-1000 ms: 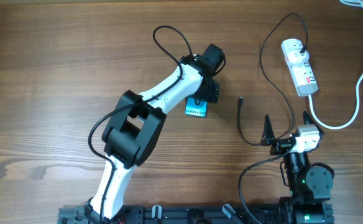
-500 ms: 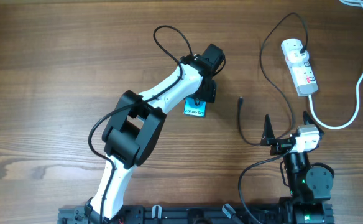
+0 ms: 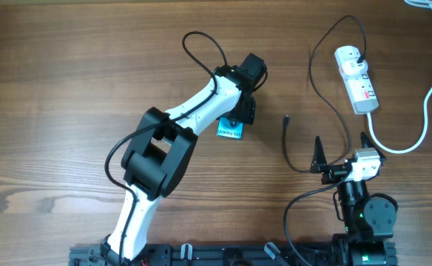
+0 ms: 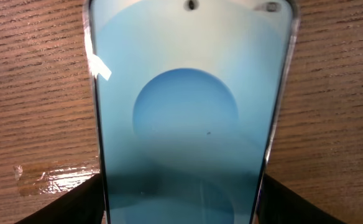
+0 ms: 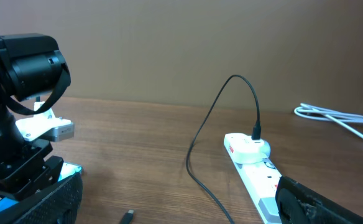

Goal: Plug charger to phone and switch on socket

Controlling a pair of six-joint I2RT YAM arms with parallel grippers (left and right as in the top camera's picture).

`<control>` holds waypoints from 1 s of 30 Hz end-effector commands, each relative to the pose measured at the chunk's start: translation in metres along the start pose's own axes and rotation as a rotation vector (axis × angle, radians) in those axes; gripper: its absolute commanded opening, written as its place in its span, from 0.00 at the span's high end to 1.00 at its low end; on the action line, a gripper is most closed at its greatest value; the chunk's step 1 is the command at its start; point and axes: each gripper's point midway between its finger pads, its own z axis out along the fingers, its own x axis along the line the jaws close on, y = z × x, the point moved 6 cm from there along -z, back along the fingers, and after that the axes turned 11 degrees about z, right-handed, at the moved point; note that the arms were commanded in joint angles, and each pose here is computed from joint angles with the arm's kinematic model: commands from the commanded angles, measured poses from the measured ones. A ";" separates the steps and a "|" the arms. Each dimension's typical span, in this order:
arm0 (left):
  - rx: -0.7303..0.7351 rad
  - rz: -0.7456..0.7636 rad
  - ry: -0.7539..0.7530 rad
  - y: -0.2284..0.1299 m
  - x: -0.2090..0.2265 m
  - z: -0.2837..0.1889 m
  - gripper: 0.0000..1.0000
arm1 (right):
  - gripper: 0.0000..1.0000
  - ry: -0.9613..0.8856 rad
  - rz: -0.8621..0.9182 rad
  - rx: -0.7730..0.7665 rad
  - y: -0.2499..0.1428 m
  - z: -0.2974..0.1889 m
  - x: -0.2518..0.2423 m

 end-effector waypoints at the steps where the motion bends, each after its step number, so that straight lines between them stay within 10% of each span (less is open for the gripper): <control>1: 0.037 0.002 -0.003 -0.005 0.000 0.013 0.28 | 0.00 -0.004 -0.002 -0.003 0.000 0.000 0.000; 30: -0.112 -0.047 -0.078 0.005 0.000 -0.071 0.32 | 0.00 -0.003 -0.002 -0.003 0.000 0.000 0.000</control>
